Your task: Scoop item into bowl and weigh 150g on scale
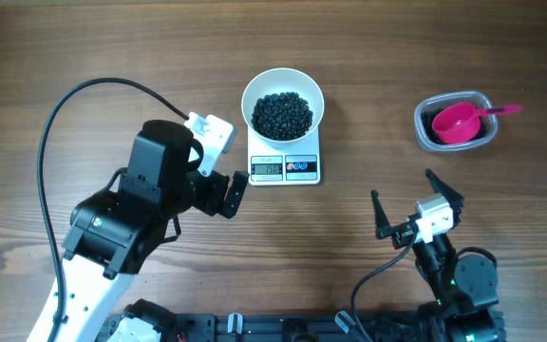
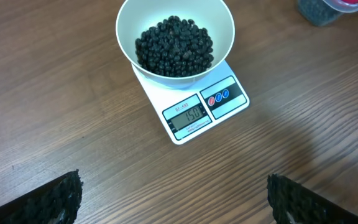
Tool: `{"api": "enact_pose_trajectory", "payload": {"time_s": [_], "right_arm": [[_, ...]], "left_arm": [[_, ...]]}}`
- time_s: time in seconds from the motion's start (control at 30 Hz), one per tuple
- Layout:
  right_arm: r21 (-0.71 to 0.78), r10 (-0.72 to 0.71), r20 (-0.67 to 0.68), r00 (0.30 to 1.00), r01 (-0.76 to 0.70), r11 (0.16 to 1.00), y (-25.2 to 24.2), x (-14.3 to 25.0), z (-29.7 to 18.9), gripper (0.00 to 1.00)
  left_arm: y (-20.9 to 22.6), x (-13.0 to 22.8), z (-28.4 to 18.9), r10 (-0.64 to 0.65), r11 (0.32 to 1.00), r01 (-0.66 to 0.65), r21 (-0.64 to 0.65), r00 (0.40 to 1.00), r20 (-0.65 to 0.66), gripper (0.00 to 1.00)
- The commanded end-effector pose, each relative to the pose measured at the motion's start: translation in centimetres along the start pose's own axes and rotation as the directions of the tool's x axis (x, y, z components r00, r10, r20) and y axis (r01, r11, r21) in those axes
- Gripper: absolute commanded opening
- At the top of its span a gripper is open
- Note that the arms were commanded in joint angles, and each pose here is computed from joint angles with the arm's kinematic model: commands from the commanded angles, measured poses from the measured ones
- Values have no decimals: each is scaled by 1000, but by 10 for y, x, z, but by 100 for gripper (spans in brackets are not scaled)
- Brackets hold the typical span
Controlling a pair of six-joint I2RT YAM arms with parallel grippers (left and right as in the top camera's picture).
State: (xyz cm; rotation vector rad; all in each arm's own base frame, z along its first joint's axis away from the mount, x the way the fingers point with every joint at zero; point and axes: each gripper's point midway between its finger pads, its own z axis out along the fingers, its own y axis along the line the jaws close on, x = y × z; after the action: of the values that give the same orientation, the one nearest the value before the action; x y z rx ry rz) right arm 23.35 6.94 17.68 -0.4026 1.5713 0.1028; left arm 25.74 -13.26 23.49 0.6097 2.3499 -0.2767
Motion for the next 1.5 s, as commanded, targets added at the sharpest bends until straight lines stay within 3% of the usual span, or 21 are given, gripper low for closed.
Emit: {"api": "enact_pose_trajectory", "payload": {"time_s": [0.0,1.47], "right_arm": [[39,-18,17,1000,17,999,-6,3,1,100],[30,-26,50,998,24,999,-3,1,3,100]], "left_arm": [[-1,-5,-4,6,1000,-6,8,1000,19,100],[-1,-5,-4,7,1000,-7,8,1000,19,100]]}}
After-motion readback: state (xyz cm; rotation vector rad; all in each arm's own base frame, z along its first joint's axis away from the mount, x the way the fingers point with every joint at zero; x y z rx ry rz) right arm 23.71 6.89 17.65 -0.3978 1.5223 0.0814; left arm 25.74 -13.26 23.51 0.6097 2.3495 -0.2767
